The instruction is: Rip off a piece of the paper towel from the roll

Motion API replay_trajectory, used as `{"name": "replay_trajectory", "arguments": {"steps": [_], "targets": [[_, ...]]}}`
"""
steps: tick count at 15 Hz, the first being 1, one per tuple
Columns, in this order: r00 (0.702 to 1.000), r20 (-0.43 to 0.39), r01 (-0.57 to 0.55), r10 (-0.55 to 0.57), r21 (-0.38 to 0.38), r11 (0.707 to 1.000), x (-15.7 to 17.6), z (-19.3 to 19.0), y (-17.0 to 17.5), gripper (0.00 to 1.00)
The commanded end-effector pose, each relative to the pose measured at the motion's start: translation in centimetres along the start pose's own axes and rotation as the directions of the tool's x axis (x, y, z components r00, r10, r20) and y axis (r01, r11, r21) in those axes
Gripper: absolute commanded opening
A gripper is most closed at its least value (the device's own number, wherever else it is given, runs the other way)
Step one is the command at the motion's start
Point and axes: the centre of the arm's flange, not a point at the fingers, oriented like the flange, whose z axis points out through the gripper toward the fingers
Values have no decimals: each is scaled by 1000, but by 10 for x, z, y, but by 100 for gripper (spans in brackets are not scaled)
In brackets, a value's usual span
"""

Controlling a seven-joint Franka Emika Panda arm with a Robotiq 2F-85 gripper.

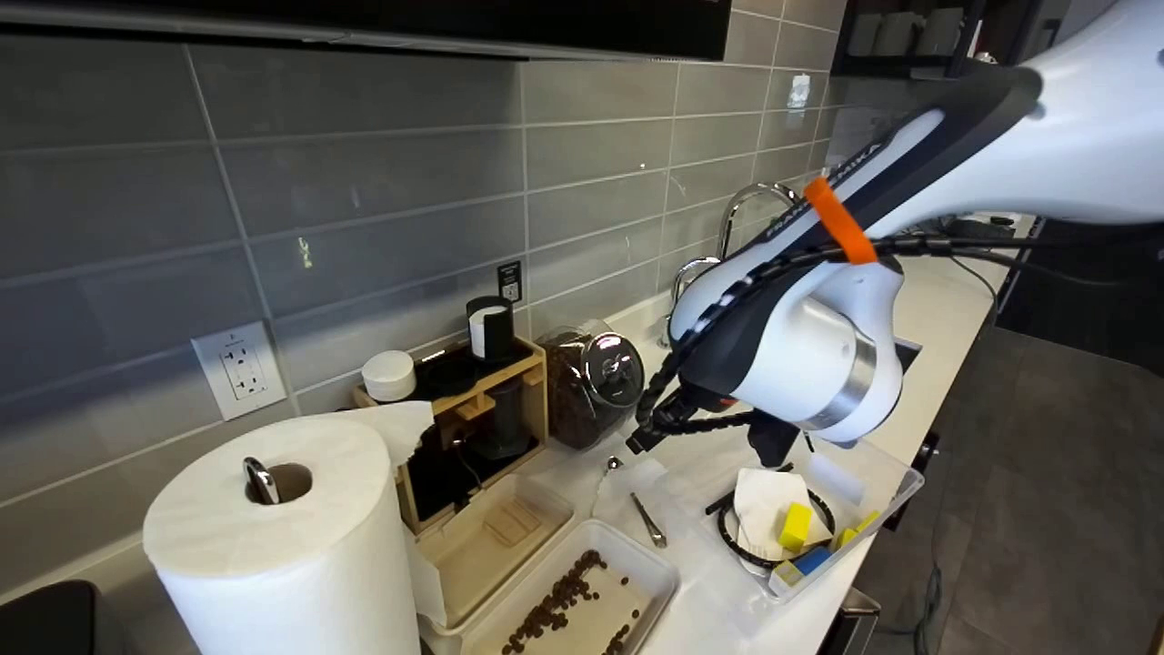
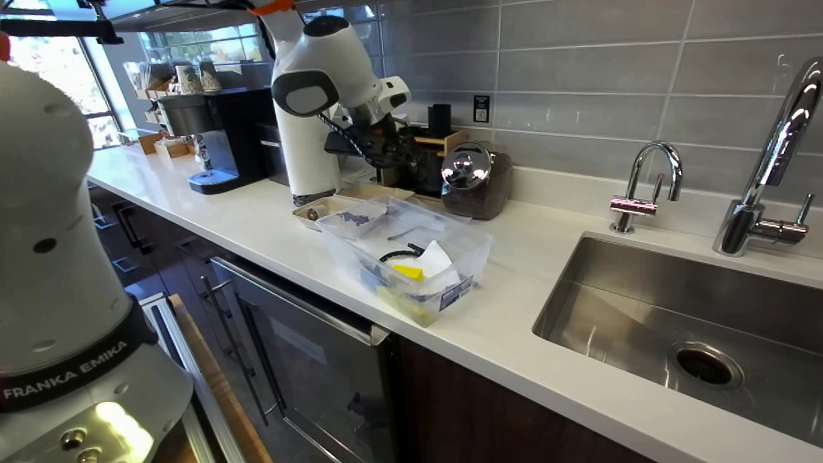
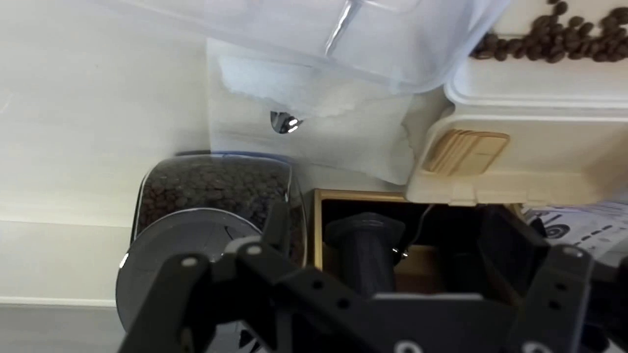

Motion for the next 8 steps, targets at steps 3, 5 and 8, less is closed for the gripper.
{"name": "replay_trajectory", "arguments": {"steps": [3,5,8], "targets": [[989,97,-121,114,75,990,-18,-84,-1,100],[979,124,-163,159,28,986,-34,-105,0,100],[971,141,-197,194,7,980,-56,-134,2,100]]}}
